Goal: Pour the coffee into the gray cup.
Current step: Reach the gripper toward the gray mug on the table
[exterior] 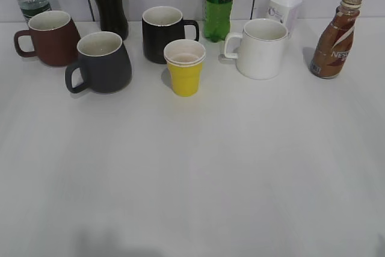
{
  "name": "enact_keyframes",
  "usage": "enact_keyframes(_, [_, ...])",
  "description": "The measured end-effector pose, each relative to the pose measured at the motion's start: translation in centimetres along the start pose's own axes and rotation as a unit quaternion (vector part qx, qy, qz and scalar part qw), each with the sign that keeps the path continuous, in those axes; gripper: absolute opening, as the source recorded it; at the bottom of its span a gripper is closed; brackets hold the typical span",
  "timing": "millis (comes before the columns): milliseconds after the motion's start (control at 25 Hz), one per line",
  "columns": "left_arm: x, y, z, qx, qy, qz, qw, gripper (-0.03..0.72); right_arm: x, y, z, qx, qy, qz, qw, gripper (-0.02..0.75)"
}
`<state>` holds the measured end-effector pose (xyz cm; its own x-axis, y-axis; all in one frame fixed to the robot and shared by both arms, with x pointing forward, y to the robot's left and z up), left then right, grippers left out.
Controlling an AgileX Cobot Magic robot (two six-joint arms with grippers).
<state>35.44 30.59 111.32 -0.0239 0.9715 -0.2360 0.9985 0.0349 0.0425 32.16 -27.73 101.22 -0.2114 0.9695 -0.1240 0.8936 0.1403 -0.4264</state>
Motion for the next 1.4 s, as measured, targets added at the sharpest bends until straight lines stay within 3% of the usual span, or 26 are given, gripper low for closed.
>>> enact_keyframes(280, [-0.4, 6.0, -1.1, -0.054, 0.000, 0.016, 0.998, 0.515, 0.0, 0.0, 0.0, 0.000, 0.000, 0.000, 1.000, 0.548])
enact_keyframes(760, [0.1, 16.9, 3.8, -0.001, 0.008, 0.016, 1.000, 0.449, 0.0, 0.0, 0.0, 0.000, 0.000, 0.000, 1.000, 0.548])
enact_keyframes(880, [-1.0, 18.5, 5.8, 0.020, 0.011, 0.038, 0.999, 0.449, 0.0, 0.0, 0.0, 0.000, 0.000, 0.000, 1.000, 0.548])
enact_keyframes(1160, [-5.7, 21.0, 12.4, 0.090, 0.023, 0.117, 0.989, 0.448, 0.0, 0.0, 0.0, 0.000, 0.000, 0.000, 1.000, 0.548])
enact_keyframes(1400, [-6.9, 22.1, 17.8, 0.144, 0.028, 0.135, 0.980, 0.448, 0.0, 0.0, 0.0, 0.000, 0.000, 0.000, 1.000, 0.548])
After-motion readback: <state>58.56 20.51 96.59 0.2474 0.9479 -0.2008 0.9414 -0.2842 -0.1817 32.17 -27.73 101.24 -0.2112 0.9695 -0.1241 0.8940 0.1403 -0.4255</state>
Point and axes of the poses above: a point on each arm's last joint axis where the gripper is mounted, y pointing out along that axis toward the gripper, x along the wrist's bending axis when the last joint is at zero, z = x × y, the point moved 10 cm from there along y, pointing out along that axis toward the gripper, and after that the axes turned 10 degrees about -y, right-handed, at the moved point
